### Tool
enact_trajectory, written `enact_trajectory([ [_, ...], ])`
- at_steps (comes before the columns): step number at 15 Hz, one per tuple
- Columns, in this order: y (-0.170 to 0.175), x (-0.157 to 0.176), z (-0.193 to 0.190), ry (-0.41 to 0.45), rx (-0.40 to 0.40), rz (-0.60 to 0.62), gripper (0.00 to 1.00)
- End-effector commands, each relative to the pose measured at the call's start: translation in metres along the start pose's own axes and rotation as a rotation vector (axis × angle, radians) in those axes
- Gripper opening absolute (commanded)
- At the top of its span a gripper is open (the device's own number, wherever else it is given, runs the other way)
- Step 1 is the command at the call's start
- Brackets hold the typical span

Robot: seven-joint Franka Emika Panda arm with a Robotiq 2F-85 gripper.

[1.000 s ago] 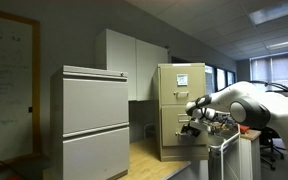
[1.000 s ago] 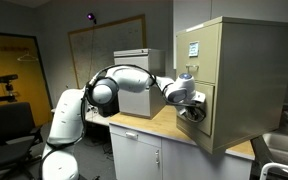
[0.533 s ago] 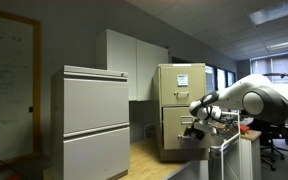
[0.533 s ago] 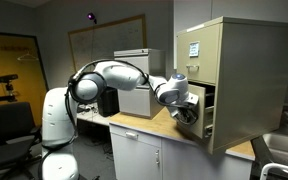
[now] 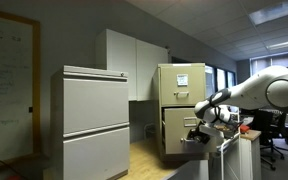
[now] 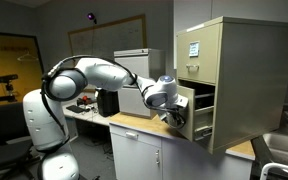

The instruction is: Pull out the bottom drawer of the file cabinet on the right

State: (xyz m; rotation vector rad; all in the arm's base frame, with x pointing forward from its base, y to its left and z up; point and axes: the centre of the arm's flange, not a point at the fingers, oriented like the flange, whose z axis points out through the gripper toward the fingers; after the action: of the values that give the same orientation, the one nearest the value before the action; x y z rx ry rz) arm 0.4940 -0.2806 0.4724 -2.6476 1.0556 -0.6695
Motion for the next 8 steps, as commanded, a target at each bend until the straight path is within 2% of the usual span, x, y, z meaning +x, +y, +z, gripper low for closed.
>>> enact_trajectory([
  [1, 0.010, -0.083, 0.005, -0.137, -0.013, -0.048, 0.01],
  [8, 0.012, -0.148, -0.010, -0.118, 0.011, -0.054, 0.01],
])
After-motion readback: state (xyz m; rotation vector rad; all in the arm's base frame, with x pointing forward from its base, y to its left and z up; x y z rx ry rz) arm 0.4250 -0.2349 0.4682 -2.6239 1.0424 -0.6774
